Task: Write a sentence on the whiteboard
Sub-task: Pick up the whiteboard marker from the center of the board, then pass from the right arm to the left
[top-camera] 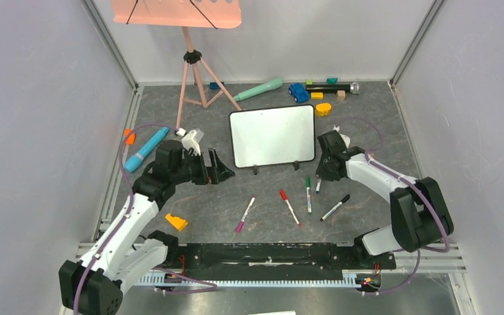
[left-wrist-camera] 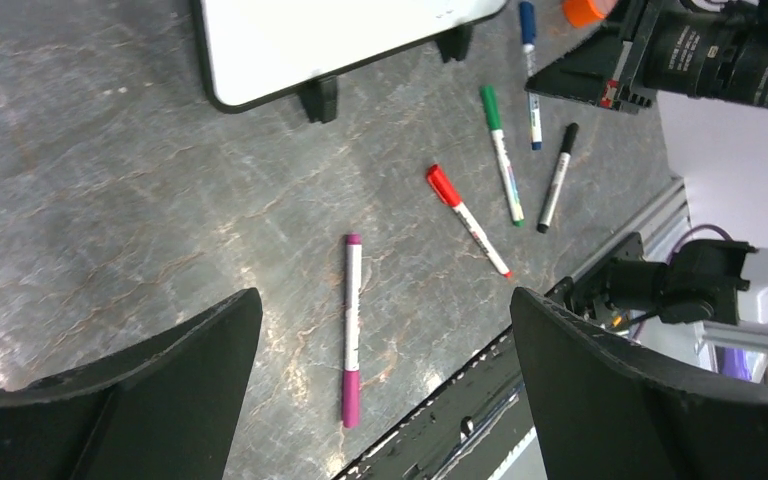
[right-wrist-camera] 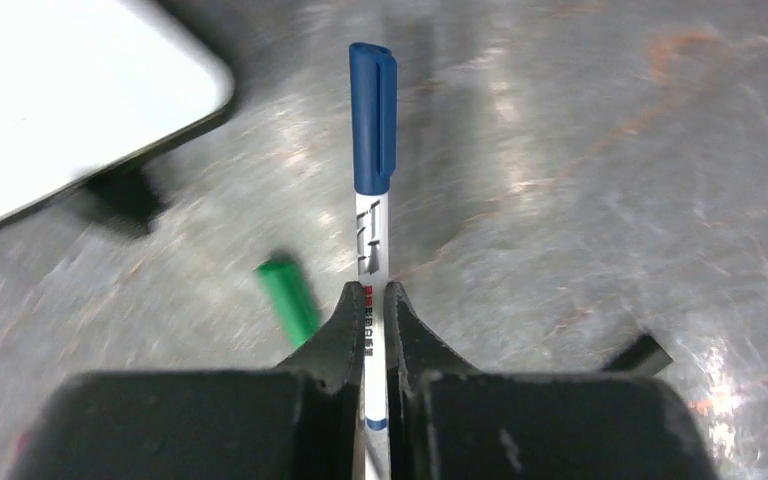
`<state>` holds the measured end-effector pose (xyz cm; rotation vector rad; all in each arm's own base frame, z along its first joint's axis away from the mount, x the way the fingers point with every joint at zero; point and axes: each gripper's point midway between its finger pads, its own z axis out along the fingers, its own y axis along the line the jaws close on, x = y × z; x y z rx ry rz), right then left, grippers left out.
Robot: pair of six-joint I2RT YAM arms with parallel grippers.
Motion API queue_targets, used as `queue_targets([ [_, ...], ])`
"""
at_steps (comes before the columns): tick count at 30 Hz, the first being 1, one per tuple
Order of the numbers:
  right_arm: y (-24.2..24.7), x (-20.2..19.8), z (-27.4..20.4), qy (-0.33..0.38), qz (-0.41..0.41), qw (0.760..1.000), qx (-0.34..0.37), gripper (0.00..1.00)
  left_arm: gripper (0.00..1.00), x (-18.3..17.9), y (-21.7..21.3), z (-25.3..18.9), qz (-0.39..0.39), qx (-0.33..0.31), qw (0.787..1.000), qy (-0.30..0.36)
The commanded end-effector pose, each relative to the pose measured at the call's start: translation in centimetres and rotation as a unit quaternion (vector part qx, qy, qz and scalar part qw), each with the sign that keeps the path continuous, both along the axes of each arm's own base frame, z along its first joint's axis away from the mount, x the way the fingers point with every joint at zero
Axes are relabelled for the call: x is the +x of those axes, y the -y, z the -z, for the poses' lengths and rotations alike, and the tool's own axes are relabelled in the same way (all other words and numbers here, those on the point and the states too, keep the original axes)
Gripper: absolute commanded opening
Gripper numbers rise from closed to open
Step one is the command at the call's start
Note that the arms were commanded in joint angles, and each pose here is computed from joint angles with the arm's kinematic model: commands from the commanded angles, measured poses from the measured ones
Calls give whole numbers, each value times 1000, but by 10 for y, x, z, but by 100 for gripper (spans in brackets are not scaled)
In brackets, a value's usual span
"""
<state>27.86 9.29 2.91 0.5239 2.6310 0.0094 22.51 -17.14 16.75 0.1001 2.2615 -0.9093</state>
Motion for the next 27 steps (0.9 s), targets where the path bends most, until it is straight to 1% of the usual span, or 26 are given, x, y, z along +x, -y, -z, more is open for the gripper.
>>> queue_targets([
  [1,-47,12,-52,84,-213,971,76,0,100,-4,23,-20,64,-32,996,46],
  [5,-82,3,-95,166,-316,922,153,0,100,-6,44,-34,91,-61,993,48],
  [9,-111,-11,-127,205,-376,875,225,0,99,2,66,-53,86,-105,990,22],
  [14,-143,-27,-155,237,-444,824,260,0,93,20,85,-70,78,-139,987,-24],
  [17,-158,-36,-164,239,-470,803,277,0,89,29,93,-78,78,-156,984,-26],
  [19,-166,-41,-171,244,-483,791,287,0,84,33,97,-82,80,-168,982,-27],
  [20,-170,-44,-175,247,-489,784,290,0,79,34,100,-81,84,-173,981,-32],
  [22,-176,-47,-182,254,-498,775,295,0,74,33,105,-80,94,-180,978,-45],
  [27,-189,-54,-191,257,-517,756,311,0,72,31,108,-72,98,-183,976,-67],
])
